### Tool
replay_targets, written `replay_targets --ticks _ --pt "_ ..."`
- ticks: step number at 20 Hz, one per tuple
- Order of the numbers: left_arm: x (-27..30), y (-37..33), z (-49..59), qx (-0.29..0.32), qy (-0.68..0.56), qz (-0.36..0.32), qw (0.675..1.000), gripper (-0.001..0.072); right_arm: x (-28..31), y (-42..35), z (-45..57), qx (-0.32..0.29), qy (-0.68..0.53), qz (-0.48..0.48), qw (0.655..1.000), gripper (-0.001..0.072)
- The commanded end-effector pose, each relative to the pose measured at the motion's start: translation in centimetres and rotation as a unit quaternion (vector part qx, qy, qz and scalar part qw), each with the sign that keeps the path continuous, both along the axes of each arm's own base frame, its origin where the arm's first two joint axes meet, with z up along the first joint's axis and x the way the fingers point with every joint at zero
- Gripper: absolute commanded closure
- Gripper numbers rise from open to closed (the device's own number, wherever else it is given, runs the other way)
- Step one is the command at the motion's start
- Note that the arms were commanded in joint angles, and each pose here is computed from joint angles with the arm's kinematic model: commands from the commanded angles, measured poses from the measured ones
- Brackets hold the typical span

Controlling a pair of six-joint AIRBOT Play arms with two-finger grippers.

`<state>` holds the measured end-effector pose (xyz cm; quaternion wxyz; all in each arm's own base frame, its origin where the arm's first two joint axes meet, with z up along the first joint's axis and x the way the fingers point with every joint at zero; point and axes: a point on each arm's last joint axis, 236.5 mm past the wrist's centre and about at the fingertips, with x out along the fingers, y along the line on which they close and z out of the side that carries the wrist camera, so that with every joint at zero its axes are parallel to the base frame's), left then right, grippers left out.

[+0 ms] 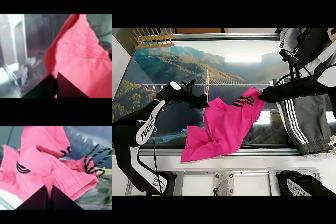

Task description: Fold the clothes and pants, and hang the long-sleeved shirts on hangers.

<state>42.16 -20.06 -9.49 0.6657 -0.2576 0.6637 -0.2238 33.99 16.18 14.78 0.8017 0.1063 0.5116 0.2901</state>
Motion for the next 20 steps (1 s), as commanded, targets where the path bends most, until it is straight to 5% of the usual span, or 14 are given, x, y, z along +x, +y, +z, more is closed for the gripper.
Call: replay_targets --ticks 1,5,10,14,20 --pt "1.0 0.8 3.9 -0.013 -0.029 0.011 0.999 0.0703 1.2 -0.6 1.6 -0.001 -0.033 -0.008 0.999 0.0688" --pt "4.2 5.0 24.4 -0.024 -0.256 0.04 0.966 0.0702 3.0 -2.0 10.7 0.005 -0.152 -0.025 0.988 0.0688" --pt "-5.5 7.4 50.4 -0.008 -0.554 0.07 0.83 0.0702 -0.1 -2.1 23.0 0.017 -0.306 -0.025 0.952 0.0688" --pt "-15.6 7.4 59.7 0.001 -0.67 0.076 0.738 0.0702 -4.6 -2.3 27.3 0.022 -0.369 -0.026 0.929 0.0688" --pt "-19.9 8.3 62.3 -0.015 -0.718 0.12 0.686 0.0702 -9.6 -2.5 30.1 0.044 -0.395 -0.042 0.917 0.0688"
